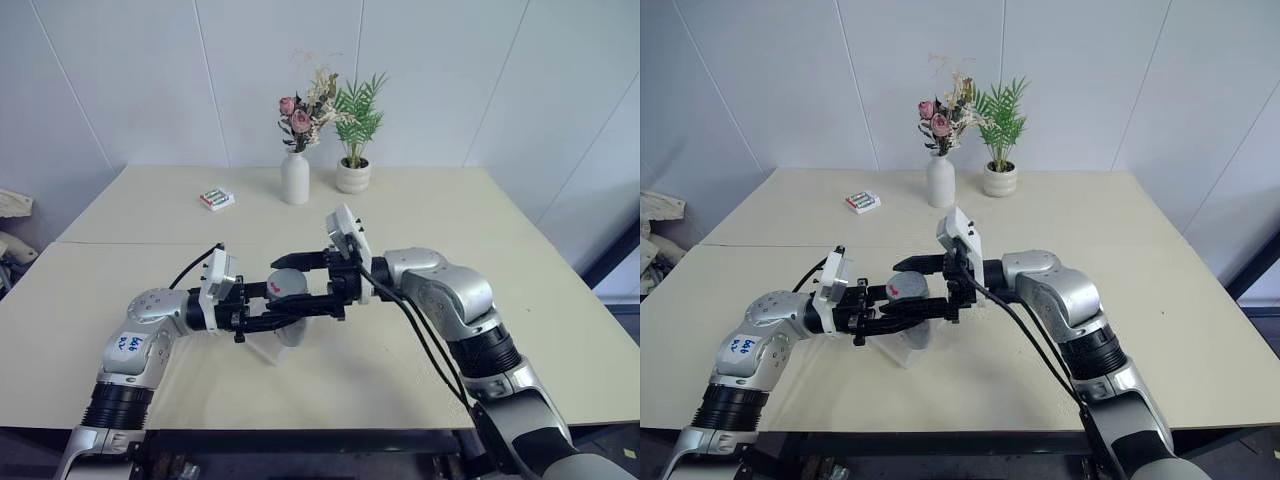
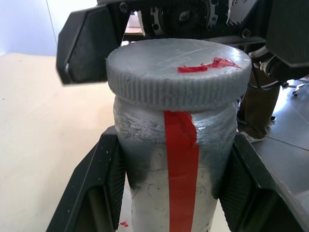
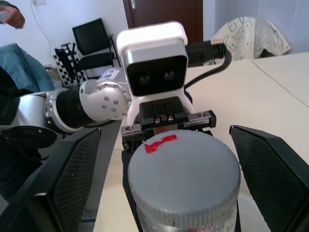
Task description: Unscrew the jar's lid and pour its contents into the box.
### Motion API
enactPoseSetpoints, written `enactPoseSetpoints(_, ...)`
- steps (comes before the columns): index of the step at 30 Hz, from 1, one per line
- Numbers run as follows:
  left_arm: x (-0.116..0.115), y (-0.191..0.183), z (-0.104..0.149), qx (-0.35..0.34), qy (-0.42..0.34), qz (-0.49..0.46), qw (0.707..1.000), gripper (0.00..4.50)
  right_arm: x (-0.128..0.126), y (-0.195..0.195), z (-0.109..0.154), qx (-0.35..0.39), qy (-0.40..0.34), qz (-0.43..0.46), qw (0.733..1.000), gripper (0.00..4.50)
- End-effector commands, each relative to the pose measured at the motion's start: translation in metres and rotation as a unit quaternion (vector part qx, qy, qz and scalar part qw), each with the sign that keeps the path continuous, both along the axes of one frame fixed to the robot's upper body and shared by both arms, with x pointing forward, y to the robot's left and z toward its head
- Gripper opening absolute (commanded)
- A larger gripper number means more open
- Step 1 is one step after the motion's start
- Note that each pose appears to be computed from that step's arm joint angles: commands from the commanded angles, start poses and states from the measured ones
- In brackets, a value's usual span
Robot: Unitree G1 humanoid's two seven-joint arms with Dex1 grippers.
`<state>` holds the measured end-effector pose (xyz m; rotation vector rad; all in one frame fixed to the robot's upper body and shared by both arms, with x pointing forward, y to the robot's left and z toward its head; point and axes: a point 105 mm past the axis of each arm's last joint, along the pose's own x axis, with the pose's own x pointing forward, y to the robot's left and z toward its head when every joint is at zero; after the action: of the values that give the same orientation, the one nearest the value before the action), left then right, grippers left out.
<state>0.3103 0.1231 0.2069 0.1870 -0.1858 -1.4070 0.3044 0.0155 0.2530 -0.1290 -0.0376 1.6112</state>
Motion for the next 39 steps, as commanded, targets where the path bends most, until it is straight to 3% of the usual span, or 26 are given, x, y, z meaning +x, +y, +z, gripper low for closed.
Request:
enactPoseSetpoints(1,-0.006,-0.004,0.011,-0.007,-0.027,-0.015,0.999,2.20,-0.001,0.003,0.011,0.005,-0.025,0.002,1.000,4.49)
enactPoseSetpoints(12,-0.007,-0.004,0.010,-0.007,-0.026,-0.013,1.000,2.20,0.002,0.004,0.010,0.007,-0.023,-0.003,1.000,4.49)
enactPoseSetpoints(15,-0.008,-0.004,0.010,-0.008,-0.026,-0.012,1.000,2.20,0.002,0.004,0.012,0.011,-0.023,-0.003,1.000,3.94)
enactPoseSetpoints(19,-0.008,-0.004,0.010,-0.008,-0.025,-0.012,1.000,2.20,0.000,0.003,0.014,0.017,-0.023,0.002,1.000,2.71)
enactPoseSetpoints(31,-0.008,-0.004,0.010,-0.009,-0.021,-0.014,1.000,2.20,-0.007,0.002,0.020,0.043,-0.008,0.020,0.999,2.71)
enactPoseSetpoints(39,-0.009,-0.004,0.009,-0.008,-0.017,-0.014,1.000,2.20,-0.008,-0.001,0.041,0.102,0.044,0.026,0.993,2.71)
